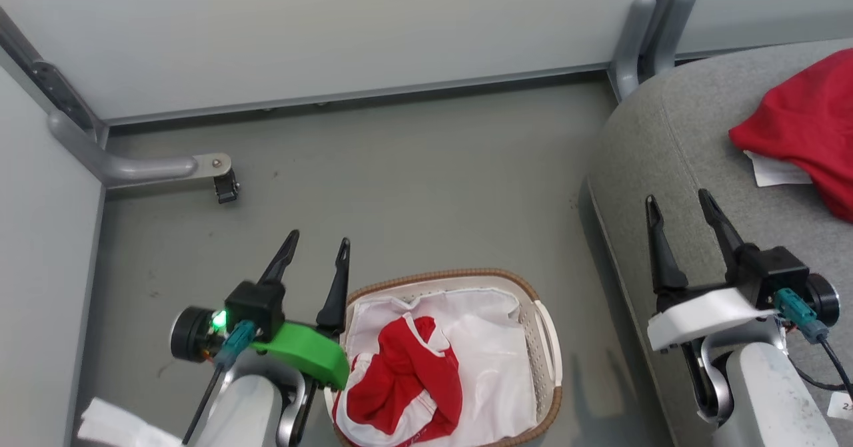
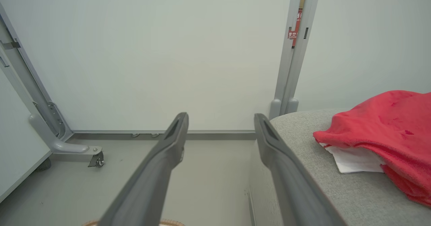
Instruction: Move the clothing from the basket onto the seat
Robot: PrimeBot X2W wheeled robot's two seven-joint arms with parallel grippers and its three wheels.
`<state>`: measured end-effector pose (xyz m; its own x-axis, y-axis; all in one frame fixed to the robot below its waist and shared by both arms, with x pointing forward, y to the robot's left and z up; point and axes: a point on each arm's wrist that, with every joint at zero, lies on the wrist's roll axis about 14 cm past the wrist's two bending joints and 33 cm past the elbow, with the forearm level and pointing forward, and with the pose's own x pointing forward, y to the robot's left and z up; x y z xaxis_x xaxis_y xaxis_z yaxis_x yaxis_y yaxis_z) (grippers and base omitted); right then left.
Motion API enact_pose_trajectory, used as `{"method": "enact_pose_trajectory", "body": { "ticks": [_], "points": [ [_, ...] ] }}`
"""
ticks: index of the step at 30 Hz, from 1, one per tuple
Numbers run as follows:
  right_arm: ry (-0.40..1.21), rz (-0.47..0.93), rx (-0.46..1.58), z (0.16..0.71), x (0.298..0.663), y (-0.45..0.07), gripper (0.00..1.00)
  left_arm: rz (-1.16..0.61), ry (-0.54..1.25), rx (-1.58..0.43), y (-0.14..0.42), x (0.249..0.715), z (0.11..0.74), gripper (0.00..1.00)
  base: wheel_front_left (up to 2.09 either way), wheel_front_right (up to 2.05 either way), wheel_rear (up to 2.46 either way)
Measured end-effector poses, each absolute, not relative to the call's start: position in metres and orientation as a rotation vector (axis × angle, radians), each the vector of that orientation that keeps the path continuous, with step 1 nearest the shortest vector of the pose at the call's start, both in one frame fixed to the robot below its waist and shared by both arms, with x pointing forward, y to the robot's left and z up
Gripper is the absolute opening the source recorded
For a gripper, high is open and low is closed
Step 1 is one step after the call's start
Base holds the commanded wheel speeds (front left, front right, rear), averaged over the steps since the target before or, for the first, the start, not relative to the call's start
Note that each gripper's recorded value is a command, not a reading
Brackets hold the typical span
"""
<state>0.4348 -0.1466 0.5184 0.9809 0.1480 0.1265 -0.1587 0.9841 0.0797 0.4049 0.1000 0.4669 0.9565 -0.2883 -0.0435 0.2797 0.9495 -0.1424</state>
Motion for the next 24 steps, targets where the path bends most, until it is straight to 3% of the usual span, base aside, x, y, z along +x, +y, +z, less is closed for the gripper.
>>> {"method": "enact_pose_trajectory", "body": {
  "ticks": [7, 13, 24],
  "points": [
    [-0.165, 0.163, 0.056, 0.525, 0.475, -0.145, 1.0, -0.504, 0.193, 0.06, 0.054, 0.449, 0.426, 1.0, 0.0, 0.0, 0.0],
    [-0.147, 0.159, 0.05, 0.507, 0.501, -0.149, 1.0, -0.728, 0.394, 0.228, 0.015, 0.451, 0.357, 1.0, 0.0, 0.0, 0.0],
    [-0.004, 0.111, 0.054, 0.438, 0.515, -0.172, 1.0, -1.103, 0.715, 0.408, -0.022, 0.393, 0.235, 1.0, 0.0, 0.0, 0.0]
  ]
}}
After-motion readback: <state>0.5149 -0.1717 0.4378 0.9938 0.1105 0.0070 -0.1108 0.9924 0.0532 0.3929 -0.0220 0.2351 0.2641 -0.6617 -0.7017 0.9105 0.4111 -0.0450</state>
